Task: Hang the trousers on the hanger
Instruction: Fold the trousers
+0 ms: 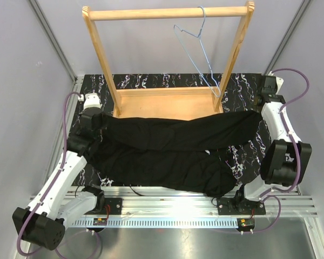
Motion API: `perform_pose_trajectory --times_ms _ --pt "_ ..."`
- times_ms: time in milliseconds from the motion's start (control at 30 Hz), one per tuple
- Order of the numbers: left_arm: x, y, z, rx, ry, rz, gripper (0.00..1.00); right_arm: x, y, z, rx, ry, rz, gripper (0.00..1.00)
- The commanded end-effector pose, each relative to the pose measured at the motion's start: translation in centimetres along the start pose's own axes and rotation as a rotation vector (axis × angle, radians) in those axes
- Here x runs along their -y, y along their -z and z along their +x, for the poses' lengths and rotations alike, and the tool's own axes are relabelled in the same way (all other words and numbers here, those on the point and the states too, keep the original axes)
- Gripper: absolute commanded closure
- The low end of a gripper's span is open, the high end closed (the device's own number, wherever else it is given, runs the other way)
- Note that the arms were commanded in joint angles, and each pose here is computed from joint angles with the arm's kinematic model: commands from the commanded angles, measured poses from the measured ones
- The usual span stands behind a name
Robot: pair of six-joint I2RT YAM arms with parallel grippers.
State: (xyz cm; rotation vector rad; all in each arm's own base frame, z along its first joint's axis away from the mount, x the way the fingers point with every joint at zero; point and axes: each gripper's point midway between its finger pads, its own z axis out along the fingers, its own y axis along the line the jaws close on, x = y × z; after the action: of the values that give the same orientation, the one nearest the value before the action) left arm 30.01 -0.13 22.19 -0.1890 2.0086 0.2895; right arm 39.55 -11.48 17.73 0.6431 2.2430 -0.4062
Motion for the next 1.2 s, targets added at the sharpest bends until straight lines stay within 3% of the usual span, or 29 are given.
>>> perform_pose_trajectory --times_ms 0,100,133,667,933,1167 --pt "0.0 -0.3 -1.0 0.019 0.056 0.008 1.0 -0.9 -0.2 -4.8 0.118 -0.048 -0.054 0.88" --pt "-0.2 -0.1 -0.9 0.017 0.062 0.009 1.0 -1.0 -0.2 -4.1 0.072 -0.033 -0.054 0.3" --pt "-0.2 -0.1 -0.9 0.017 0.063 0.012 1.0 -0.9 -0.1 -3.7 0.06 -0.044 -0.05 0.01" --pt "-2.7 1.7 -2.4 0.085 0.124 -0.041 1.0 0.1 1.7 12.3 -0.442 0.081 -0.113 0.01" --pt "-2.9 1.5 -2.3 0.077 0.14 -0.035 1.0 -1.3 4.1 16.3 -0.587 0.067 -0.254 0.15" --pt "-3.0 1.5 -2.3 0.076 0.145 -0.037 1.0 -3.0 2.8 20.1 -0.746 0.113 -0.298 0.26"
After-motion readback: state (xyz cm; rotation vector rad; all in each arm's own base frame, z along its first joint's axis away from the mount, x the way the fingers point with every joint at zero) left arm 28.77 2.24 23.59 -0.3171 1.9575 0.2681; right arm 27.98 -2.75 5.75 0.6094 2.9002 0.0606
